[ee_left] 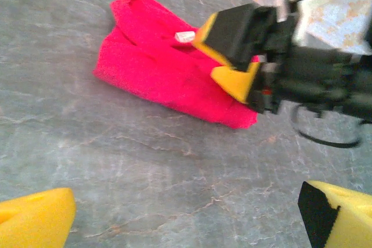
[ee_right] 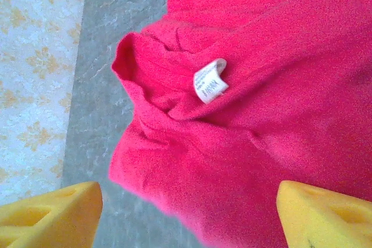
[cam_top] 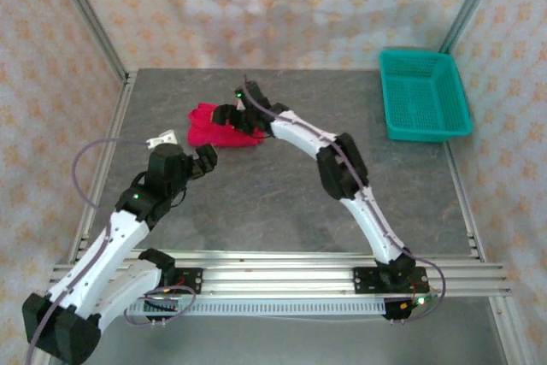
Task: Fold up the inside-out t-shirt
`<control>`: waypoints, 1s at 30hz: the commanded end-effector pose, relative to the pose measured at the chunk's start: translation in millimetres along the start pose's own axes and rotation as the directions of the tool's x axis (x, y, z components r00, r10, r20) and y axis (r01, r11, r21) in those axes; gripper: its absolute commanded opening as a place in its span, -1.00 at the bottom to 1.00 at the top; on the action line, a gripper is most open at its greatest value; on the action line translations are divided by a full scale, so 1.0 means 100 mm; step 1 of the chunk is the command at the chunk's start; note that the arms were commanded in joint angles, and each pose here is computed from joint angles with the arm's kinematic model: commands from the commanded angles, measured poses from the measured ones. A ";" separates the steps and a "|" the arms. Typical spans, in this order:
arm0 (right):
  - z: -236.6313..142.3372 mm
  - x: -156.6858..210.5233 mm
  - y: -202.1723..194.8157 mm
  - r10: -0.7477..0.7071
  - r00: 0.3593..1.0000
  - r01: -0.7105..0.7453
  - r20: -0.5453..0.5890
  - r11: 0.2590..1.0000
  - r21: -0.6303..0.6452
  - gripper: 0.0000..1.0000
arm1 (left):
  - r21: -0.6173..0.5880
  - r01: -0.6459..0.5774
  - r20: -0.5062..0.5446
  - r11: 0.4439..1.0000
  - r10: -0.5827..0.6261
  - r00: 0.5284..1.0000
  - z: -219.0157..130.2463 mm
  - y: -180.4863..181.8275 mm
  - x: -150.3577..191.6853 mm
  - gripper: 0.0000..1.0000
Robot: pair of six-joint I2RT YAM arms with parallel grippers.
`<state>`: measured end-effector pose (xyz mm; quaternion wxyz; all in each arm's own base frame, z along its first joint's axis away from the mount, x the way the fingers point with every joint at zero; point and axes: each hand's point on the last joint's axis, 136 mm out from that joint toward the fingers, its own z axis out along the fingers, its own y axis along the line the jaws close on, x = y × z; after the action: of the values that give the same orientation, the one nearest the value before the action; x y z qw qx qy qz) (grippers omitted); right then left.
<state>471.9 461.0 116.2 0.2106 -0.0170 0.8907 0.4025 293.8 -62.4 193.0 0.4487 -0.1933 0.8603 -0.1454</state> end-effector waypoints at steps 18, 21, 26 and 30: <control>-2.00 0.00 -0.95 -0.009 0.977 -0.050 0.211 0.960 0.276 0.60 | 0.090 -0.029 -0.348 0.996 0.059 0.936 2.01 -0.84 -0.03 0.86; -2.00 0.03 -0.99 -0.020 0.978 -0.039 0.205 0.960 0.279 0.60 | 0.013 -0.004 -0.453 1.000 0.009 0.892 2.28 -0.61 0.23 0.85; -1.94 0.10 -1.05 -0.005 0.982 -0.047 0.187 0.961 0.273 0.61 | -0.203 0.069 -0.510 0.977 -0.166 0.844 2.51 0.21 0.29 0.80; -1.99 0.19 -1.10 -0.027 0.988 -0.020 0.151 0.954 0.298 0.61 | -0.377 0.026 -0.508 0.926 -0.230 0.830 2.46 0.86 0.07 0.71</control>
<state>413.4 255.0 144.1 0.2749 0.0597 0.9186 0.2777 512.9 -71.8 54.4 0.2211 -0.2311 0.9339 -0.1598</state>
